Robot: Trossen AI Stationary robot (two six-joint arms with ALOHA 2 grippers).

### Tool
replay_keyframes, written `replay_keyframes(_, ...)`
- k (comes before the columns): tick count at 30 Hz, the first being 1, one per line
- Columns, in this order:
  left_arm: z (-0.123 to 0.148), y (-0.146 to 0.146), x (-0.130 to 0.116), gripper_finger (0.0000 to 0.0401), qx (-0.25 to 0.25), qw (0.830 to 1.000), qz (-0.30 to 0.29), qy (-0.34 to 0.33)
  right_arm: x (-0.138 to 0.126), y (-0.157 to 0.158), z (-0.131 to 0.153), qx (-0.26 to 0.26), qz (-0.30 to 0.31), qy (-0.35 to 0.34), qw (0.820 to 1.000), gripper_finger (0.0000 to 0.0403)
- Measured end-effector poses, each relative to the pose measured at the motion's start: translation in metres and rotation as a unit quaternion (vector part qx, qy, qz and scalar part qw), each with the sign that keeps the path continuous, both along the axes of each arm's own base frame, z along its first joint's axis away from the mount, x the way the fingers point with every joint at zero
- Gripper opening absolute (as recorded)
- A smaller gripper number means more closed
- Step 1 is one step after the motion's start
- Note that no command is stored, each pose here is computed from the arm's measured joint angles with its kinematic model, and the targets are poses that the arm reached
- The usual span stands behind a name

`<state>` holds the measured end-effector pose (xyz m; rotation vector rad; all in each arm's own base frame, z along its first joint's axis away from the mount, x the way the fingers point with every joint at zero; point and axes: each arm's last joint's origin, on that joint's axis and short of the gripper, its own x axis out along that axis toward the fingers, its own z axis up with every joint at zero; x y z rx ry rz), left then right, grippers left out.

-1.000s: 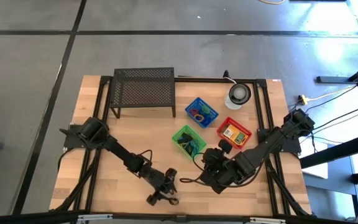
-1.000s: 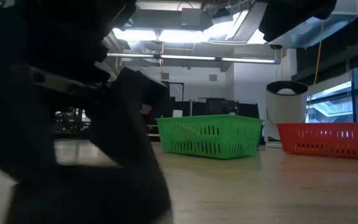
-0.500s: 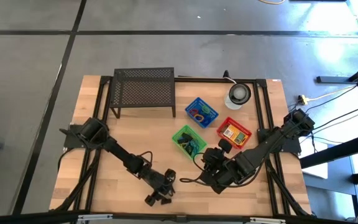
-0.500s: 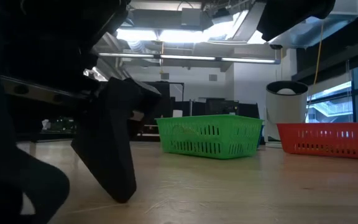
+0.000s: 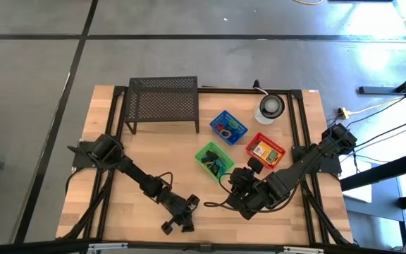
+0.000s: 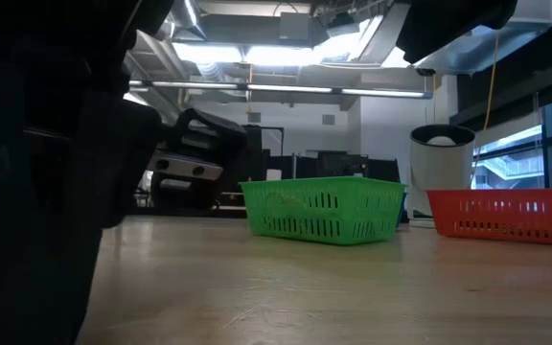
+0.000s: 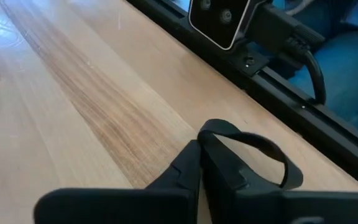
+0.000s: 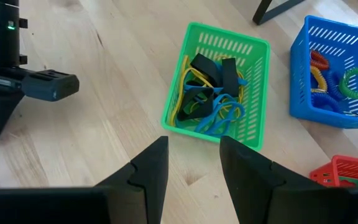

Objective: Pick & Place Office Desk Supplies
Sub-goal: Put the black rubber band into the green basket

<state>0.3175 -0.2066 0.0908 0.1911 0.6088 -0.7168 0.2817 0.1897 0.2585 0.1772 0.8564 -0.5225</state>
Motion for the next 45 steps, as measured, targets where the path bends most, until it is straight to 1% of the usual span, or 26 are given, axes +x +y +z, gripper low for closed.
replay_keyframes(5,0.0,-0.001,0.0,0.0002,0.003,1.0,-0.003,-0.003,0.0,0.0,0.0,0.001,0.0,0.001,1.0,0.0146)
replay_keyframes(15,0.003,-0.001,-0.001,0.0001,0.008,1.0,-0.017,-0.02,0.0,0.0,0.0,0.002,0.001,0.001,1.0,0.0146)
replay_keyframes(19,0.003,-0.001,0.0,0.0002,0.024,0.999,-0.02,-0.038,0.0,0.0,0.0,0.002,0.001,0.001,1.0,0.0146)
replay_keyframes(23,0.004,0.001,0.002,0.0001,0.058,0.996,-0.008,-0.061,0.0,0.0,0.0,0.005,0.002,0.004,1.0,0.0146)
replay_keyframes(26,0.007,0.001,0.002,0.0002,0.074,0.994,-0.007,-0.077,0.0,0.0,0.0,0.008,0.003,0.006,1.0,0.0146)
replay_keyframes(30,0.024,0.003,0.001,0.0001,0.092,0.99,-0.004,-0.104,0.0,0.0,0.0,0.009,0.003,0.007,1.0,0.0146)
replay_keyframes(33,0.043,0.007,-0.002,0.0002,0.118,0.986,0.005,-0.122,0.0,0.0,0.0,0.009,0.003,0.007,1.0,0.0146)
replay_keyframes(38,0.075,0.014,-0.009,0.0001,0.138,0.98,0.028,-0.139,0.0,0.001,0.0,0.01,0.004,0.008,1.0,0.0146)
replay_keyframes(41,0.091,0.017,-0.017,0.0002,0.163,0.971,0.046,-0.17,-0.002,0.002,0.0,0.011,0.007,0.007,1.0,0.0146)
replay_keyframes(45,0.113,0.019,-0.03,0.0001,0.208,0.948,0.097,-0.219,-0.004,0.006,0.0,0.015,0.007,0.004,1.0,0.0146)
